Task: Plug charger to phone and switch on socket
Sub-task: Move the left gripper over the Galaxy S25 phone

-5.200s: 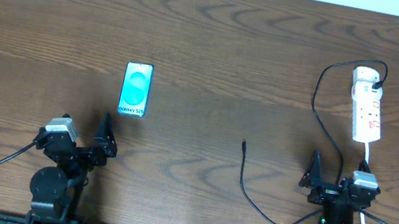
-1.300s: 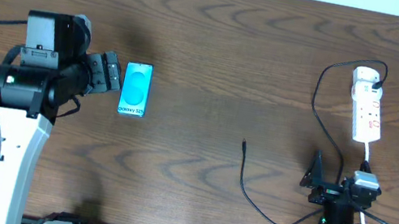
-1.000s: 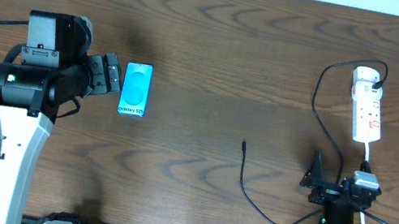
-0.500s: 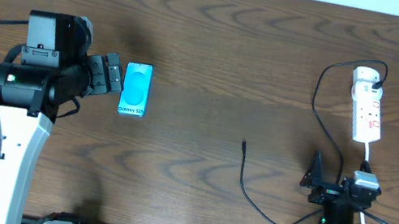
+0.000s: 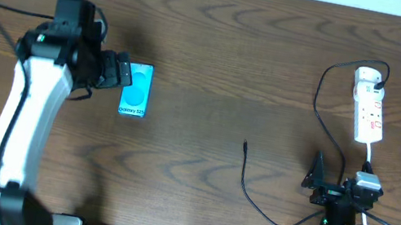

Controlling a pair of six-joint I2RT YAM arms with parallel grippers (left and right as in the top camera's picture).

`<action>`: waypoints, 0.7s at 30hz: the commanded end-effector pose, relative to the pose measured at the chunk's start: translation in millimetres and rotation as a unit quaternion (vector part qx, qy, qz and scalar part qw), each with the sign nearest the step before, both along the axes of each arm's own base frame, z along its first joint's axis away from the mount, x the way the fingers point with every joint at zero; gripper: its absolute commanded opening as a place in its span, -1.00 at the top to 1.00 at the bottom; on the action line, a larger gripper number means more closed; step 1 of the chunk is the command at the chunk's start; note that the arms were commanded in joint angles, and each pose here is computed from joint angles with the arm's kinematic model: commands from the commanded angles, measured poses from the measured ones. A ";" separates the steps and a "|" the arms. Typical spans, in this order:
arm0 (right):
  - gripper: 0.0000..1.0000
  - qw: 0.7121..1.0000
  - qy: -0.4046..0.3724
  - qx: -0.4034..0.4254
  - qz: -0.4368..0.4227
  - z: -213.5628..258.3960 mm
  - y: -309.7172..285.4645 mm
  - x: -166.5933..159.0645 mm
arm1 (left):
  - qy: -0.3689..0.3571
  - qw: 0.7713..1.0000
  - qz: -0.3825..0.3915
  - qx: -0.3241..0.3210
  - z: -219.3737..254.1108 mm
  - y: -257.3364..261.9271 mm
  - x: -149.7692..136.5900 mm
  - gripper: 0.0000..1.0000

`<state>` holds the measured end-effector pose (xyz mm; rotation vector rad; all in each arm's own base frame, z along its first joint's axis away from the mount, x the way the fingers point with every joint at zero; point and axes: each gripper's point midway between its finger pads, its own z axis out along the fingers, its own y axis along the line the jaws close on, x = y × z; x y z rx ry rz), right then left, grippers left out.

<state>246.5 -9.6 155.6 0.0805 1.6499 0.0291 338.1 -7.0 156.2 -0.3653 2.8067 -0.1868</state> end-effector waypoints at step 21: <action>-0.99 1.000 0.000 0.006 0.003 -0.6 2.0 -0.2 | 0.106 0.988 -0.111 0.008 -11.9 -19.3 51.8 -1.00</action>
